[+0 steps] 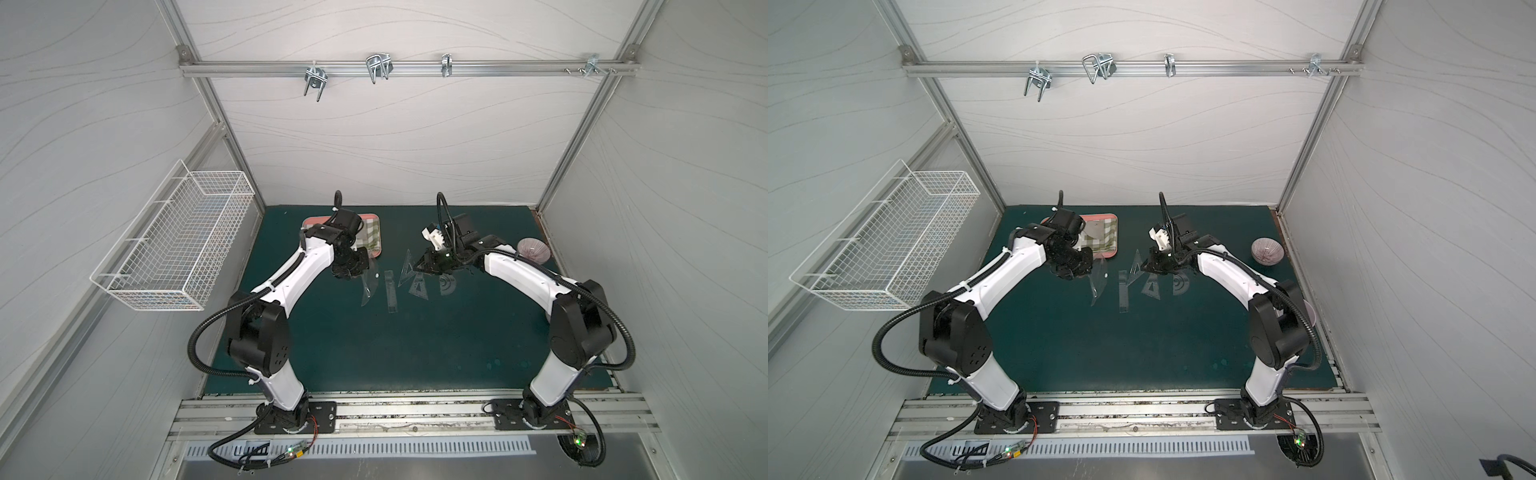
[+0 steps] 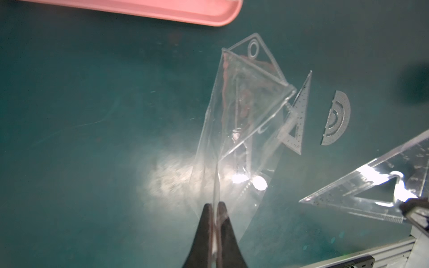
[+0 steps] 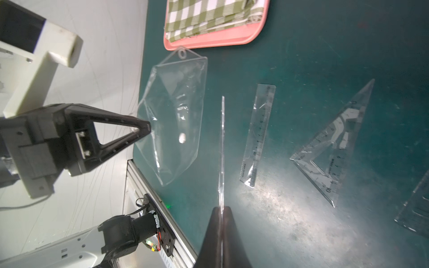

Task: Open the ruler set and take out the ruler
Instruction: Take out the ruler from the ruler set bag, then place the ruler at the center of the board.

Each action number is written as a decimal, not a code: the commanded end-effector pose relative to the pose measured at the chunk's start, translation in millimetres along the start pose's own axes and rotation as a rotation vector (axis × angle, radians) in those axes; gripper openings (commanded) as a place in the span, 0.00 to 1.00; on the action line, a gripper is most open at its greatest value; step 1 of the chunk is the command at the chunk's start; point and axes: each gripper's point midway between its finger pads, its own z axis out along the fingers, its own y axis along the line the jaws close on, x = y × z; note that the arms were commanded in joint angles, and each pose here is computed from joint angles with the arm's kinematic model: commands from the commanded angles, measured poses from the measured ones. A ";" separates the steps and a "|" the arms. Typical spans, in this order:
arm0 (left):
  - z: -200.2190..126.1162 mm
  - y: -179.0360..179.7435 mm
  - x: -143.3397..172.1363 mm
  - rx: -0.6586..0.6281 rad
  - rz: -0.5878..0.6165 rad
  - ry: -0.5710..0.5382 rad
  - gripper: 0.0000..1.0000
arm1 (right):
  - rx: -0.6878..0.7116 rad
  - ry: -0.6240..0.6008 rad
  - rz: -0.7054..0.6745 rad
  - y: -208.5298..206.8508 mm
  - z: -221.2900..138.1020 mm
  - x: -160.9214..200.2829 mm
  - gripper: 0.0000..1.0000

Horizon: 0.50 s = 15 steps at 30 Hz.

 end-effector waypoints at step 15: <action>-1.6 84.3 20.5 -0.161 -0.073 0.082 0.00 | -0.121 0.217 -0.049 33.6 115.4 15.2 0.00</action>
